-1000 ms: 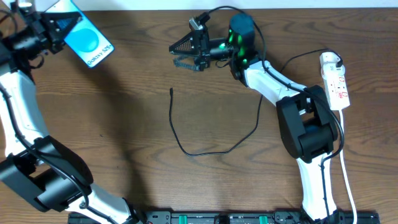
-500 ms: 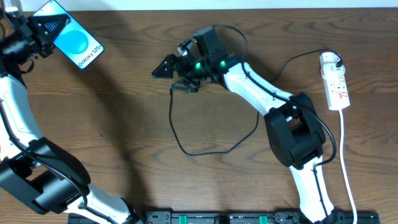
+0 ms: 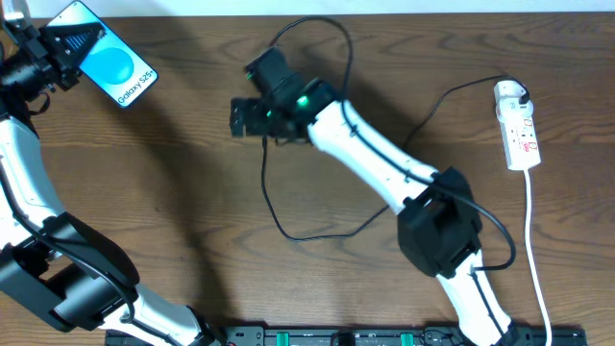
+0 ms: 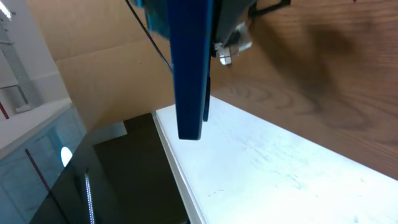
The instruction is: Plug charger to phone and switch on socket
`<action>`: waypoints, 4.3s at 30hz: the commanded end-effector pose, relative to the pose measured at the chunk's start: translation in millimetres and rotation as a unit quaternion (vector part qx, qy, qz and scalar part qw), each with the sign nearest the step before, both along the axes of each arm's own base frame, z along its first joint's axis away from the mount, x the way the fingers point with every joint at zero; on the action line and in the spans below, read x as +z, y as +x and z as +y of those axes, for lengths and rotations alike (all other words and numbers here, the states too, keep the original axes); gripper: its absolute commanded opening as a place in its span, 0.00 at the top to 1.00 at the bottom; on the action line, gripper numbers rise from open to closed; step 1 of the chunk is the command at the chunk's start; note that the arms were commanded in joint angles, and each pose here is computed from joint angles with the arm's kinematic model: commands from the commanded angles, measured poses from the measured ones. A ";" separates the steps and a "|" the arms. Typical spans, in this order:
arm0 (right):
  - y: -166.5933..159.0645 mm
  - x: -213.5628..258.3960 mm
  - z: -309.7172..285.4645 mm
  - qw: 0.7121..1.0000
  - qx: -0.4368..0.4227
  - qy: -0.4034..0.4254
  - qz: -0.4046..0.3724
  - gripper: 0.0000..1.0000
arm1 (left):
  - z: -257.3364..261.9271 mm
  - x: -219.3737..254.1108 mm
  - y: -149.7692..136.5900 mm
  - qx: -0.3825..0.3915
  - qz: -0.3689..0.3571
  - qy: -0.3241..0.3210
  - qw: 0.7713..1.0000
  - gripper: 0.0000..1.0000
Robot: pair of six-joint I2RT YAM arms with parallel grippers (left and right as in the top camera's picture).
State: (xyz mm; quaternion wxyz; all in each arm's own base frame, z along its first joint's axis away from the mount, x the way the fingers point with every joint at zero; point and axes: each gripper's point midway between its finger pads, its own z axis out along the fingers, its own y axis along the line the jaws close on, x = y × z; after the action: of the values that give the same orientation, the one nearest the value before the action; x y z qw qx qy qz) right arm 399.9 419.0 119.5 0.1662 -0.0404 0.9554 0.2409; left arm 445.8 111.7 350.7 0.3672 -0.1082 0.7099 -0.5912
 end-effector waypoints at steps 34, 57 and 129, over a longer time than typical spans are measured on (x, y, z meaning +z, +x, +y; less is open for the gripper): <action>-24.7 -99.9 -20.6 0.985 -0.069 -0.153 0.042 0.19 | -4.4 11.8 -9.3 -0.012 -0.019 0.008 1.000 0.93; -24.6 -115.7 -84.1 0.958 -0.101 -0.262 0.065 0.84 | -4.6 11.0 -9.4 -0.012 -0.016 0.005 1.000 0.92; 11.4 -143.5 -139.9 0.932 -0.252 -0.219 0.140 0.97 | -4.7 5.8 -9.6 -0.012 -0.008 0.000 1.000 0.93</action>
State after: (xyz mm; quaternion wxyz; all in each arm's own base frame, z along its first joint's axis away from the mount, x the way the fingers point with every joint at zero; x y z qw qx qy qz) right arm 421.7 283.7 3.0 0.0994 0.2002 0.9747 -0.0009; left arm 445.1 111.2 345.5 0.3581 -0.1180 0.7091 -0.5958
